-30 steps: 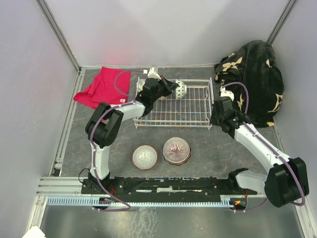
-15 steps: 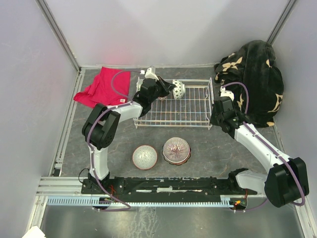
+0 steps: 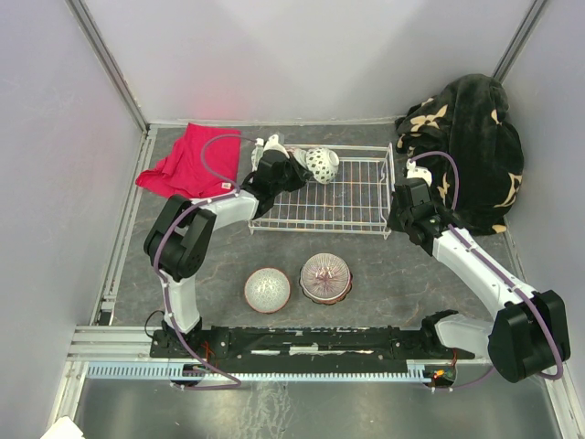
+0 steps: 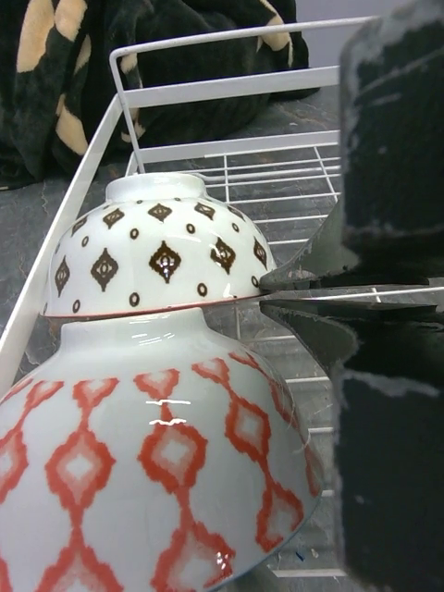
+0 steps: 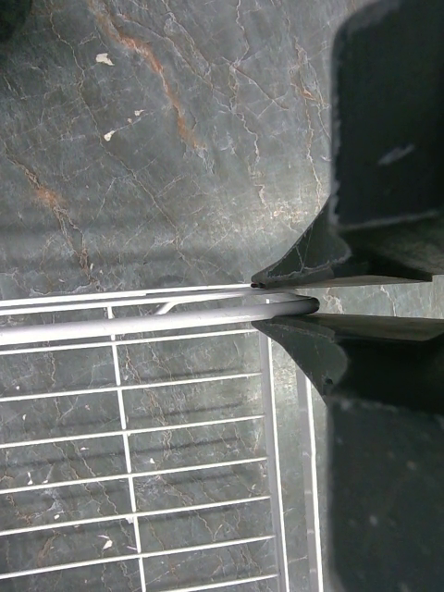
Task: Load the bowls into the dish rack
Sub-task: Place the bowl in the dish rack.
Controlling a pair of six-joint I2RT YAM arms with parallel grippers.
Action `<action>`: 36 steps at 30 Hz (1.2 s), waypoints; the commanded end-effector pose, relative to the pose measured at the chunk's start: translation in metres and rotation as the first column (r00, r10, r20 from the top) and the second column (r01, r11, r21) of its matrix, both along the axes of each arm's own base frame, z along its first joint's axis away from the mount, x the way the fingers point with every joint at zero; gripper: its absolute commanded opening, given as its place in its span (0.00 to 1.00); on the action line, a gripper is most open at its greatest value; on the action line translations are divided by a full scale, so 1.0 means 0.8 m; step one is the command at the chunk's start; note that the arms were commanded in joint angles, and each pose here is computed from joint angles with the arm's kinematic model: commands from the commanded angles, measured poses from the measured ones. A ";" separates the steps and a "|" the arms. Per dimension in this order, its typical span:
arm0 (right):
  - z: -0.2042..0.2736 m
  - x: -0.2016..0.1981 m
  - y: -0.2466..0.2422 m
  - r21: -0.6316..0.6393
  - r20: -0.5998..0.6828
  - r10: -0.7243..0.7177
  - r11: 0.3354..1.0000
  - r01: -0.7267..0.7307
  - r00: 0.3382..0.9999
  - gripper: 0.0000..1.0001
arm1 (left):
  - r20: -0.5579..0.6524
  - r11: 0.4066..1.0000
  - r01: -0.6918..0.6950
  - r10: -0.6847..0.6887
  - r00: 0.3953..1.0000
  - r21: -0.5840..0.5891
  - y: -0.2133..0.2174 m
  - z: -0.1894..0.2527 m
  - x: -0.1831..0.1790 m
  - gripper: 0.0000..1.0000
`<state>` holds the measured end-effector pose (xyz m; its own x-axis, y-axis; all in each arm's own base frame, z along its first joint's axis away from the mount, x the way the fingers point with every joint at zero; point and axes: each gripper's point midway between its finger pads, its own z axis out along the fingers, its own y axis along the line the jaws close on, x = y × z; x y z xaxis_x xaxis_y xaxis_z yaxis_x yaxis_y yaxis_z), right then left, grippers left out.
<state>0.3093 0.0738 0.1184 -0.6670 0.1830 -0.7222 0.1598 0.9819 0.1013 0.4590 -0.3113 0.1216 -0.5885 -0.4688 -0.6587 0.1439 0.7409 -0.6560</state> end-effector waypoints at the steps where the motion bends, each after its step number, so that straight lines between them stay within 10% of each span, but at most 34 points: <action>1: 0.023 0.011 0.010 0.069 0.065 -0.020 0.997 0.016 0.998 0.13 | -0.007 0.992 -0.042 0.044 0.999 0.115 0.030 -0.015 0.003 0.13; 12: 0.024 0.010 0.010 0.073 0.069 -0.020 0.997 0.015 0.997 0.13 | 0.025 0.994 -0.035 0.033 0.999 0.101 0.030 0.012 0.000 0.42; 24: 0.024 0.011 0.010 0.074 0.068 -0.018 0.997 0.013 0.997 0.16 | 0.081 0.997 -0.029 0.023 0.996 0.072 0.041 0.061 -0.022 0.49; 36: 0.033 0.008 0.012 0.088 0.086 -0.011 0.996 0.003 0.996 0.48 | 0.192 0.999 -0.013 0.002 0.981 0.053 0.059 0.141 -0.069 0.67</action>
<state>0.3087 0.0791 0.1227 -0.6576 0.2208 -0.7203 0.1658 0.9751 0.1476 0.4151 -0.2725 0.1880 -0.5334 -0.4451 -0.7193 0.1819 0.7701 -0.6114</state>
